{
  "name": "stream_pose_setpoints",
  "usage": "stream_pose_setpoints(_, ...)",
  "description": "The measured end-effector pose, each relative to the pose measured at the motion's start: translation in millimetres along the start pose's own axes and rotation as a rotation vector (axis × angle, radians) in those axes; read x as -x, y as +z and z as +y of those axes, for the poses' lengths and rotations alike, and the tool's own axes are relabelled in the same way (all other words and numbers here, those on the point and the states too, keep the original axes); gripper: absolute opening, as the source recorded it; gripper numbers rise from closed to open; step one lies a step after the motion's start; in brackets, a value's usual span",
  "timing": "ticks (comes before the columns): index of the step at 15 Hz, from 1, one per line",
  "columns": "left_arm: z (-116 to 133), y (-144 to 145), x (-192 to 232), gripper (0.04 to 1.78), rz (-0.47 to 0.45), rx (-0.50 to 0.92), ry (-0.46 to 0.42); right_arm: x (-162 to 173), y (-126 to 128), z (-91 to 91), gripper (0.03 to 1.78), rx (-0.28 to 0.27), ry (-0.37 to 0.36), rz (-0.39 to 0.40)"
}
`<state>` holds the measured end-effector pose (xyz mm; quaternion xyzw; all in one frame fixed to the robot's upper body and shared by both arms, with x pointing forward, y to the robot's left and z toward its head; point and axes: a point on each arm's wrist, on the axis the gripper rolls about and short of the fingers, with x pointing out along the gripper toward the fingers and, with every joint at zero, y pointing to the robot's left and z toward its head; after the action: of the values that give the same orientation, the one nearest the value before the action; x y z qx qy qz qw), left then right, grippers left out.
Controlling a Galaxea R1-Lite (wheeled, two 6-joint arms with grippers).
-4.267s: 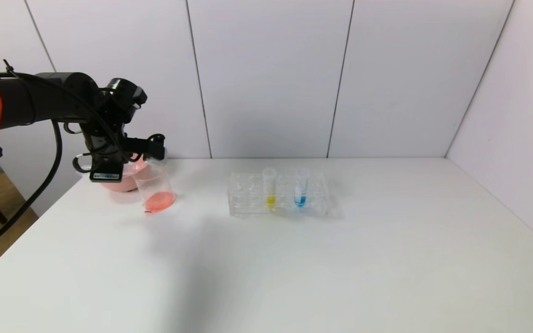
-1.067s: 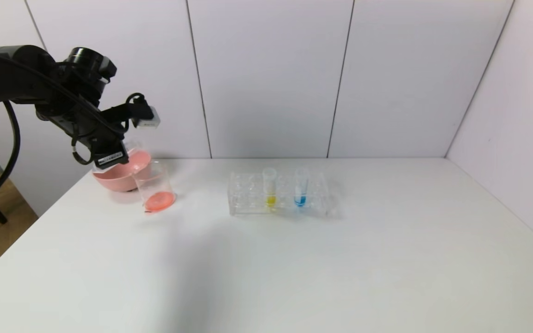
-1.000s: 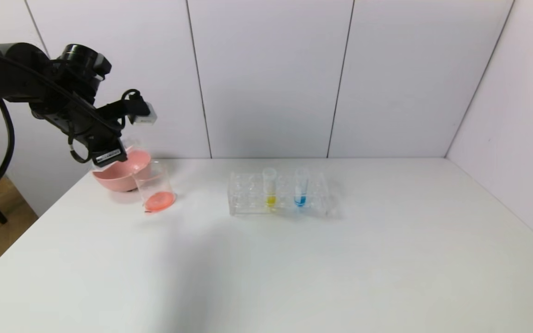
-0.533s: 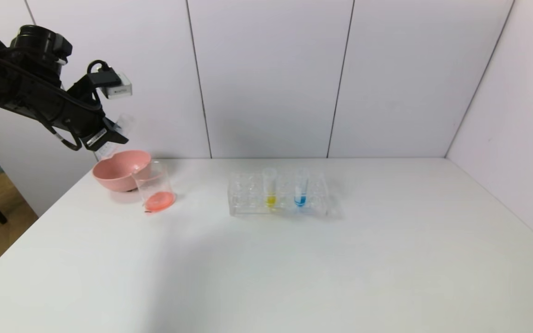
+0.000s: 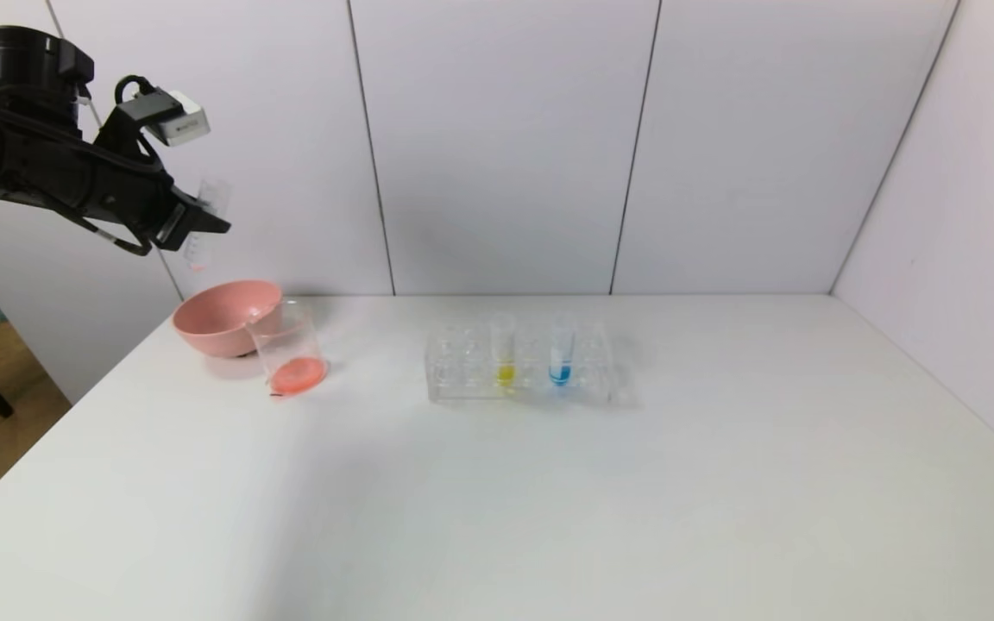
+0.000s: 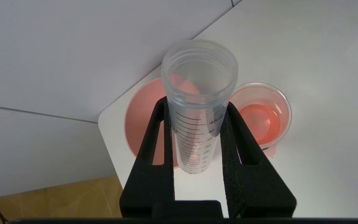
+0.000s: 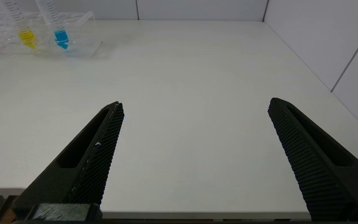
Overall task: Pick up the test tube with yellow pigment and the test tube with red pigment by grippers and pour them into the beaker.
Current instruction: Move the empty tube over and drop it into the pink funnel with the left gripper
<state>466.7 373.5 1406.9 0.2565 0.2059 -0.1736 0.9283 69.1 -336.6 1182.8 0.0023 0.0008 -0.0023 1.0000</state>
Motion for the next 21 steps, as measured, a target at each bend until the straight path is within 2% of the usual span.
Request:
stream_pose_setpoints(5,3.9,2.5,-6.5,0.45,-0.142,0.115,0.097,0.0,0.0,0.0,1.7,0.0,0.0,0.0)
stream_pose_setpoints(8,1.2,4.2,-14.5,0.45,-0.242,0.219,0.125,0.0,0.0,0.0,1.7,0.0,0.0,0.0)
stream_pose_setpoints(15,-1.8,-12.6,-30.3,0.45,-0.264,0.407,0.205,0.0,0.0,0.0,1.7,0.0,0.0,0.0)
stream_pose_setpoints(21,1.5,-31.5,-58.6,0.45,-0.412,0.472,0.251,0.0,0.0,0.0,1.7,0.0,0.0,0.0)
